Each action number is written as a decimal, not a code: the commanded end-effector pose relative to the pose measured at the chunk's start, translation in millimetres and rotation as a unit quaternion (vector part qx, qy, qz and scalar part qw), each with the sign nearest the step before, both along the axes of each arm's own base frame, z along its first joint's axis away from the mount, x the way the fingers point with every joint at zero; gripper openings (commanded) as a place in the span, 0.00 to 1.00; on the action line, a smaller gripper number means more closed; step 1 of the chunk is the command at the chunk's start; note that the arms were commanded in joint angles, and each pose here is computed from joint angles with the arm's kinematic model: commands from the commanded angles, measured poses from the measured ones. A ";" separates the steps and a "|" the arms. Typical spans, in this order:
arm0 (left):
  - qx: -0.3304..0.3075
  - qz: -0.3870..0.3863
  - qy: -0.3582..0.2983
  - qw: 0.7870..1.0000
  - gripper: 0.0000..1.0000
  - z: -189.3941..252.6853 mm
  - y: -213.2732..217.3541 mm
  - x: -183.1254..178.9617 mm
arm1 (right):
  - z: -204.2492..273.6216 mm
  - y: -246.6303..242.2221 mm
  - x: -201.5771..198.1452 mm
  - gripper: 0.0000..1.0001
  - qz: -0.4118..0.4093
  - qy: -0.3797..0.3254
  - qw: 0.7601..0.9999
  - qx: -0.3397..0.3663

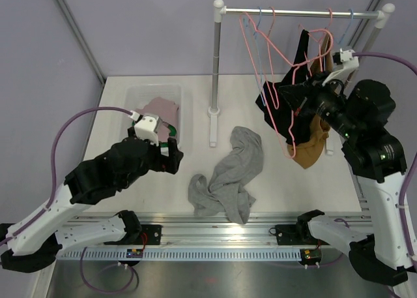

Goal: Remove the tank top from the hanger

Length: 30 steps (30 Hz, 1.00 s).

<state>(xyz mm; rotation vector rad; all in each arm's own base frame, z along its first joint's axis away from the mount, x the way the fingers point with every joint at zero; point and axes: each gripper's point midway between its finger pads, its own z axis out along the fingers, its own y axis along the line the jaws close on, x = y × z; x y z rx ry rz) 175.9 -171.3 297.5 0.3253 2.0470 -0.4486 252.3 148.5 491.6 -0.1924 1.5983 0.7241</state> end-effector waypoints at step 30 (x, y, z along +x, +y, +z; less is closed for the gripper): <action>0.071 0.135 -0.056 0.987 0.99 -38.3 83.2 24.8 | -28.4 43.7 204.8 0.00 -0.169 0.057 0.967 -0.182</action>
